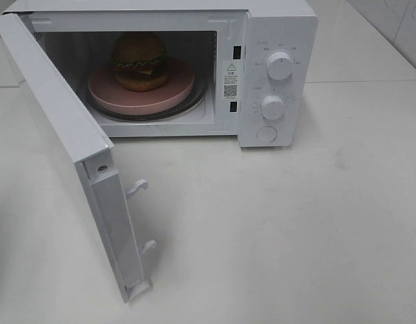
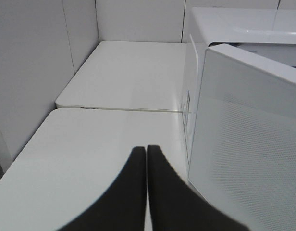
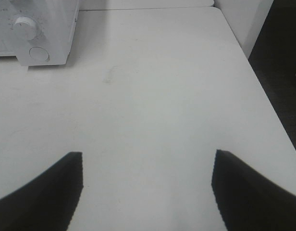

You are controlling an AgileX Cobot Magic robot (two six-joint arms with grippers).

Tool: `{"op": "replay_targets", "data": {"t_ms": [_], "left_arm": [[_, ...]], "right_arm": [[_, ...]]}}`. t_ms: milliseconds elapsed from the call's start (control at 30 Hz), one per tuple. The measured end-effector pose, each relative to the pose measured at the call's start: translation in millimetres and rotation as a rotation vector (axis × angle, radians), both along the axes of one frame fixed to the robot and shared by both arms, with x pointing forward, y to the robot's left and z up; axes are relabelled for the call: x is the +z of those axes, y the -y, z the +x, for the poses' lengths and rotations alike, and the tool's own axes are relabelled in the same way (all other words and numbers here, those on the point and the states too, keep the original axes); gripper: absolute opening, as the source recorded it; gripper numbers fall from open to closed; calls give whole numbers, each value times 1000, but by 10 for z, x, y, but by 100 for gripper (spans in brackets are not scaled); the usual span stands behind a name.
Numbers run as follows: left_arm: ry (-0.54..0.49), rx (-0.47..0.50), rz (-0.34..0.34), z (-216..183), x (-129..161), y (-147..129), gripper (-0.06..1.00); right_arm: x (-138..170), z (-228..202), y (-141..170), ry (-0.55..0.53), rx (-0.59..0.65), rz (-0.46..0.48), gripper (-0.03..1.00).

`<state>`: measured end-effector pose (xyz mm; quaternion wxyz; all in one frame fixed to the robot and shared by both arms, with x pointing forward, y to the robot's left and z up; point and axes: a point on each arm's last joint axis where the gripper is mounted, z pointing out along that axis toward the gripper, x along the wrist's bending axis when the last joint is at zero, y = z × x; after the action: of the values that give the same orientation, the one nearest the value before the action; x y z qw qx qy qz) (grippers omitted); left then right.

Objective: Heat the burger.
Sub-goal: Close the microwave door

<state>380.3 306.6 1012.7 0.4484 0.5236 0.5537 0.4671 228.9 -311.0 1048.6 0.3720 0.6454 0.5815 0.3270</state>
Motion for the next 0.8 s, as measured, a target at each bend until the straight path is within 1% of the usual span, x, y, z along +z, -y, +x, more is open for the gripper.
{"op": "replay_targets", "data": {"t_ms": [67,133,167,200,233,267,300,333,367,400,433,467,533,567,633,800], "left_arm": [[0,-5,4,30,-12,5,0],[-1,-54,20,137,-66,67,0],[-1,-54,20,137,-66,67,0],[4,-107,42,201,-97,132,0],[1,-133,51,229,-118,166,0],[1,-133,51,229,-118,166,0],[-9,-196,71,290,-177,250,0],[-17,-217,70,312,-205,284,0],[-17,-217,70,312,-205,284,0],[-37,-261,71,359,-264,361,0],[-43,-280,69,388,-281,400,0],[-43,-280,69,388,-281,400,0],[-41,-354,64,481,-308,559,0],[-41,-354,64,481,-308,559,0],[-35,-400,50,539,-319,687,0],[-34,-431,22,596,-342,816,0]], "right_arm": [[0,0,0,0,0,0,75],[0,0,0,0,0,0,75],[0,0,0,0,0,0,75],[0,0,0,0,0,0,75],[0,0,0,0,0,0,75],[0,0,0,0,0,0,75],[0,0,0,0,0,0,75],[0,0,0,0,0,0,75],[0,0,0,0,0,0,75],[0,0,0,0,0,0,75],[0,0,0,0,0,0,75],[0,0,0,0,0,0,75],[0,0,0,0,0,0,75],[0,0,0,0,0,0,75],[0,0,0,0,0,0,75],[0,0,0,0,0,0,75]]}}
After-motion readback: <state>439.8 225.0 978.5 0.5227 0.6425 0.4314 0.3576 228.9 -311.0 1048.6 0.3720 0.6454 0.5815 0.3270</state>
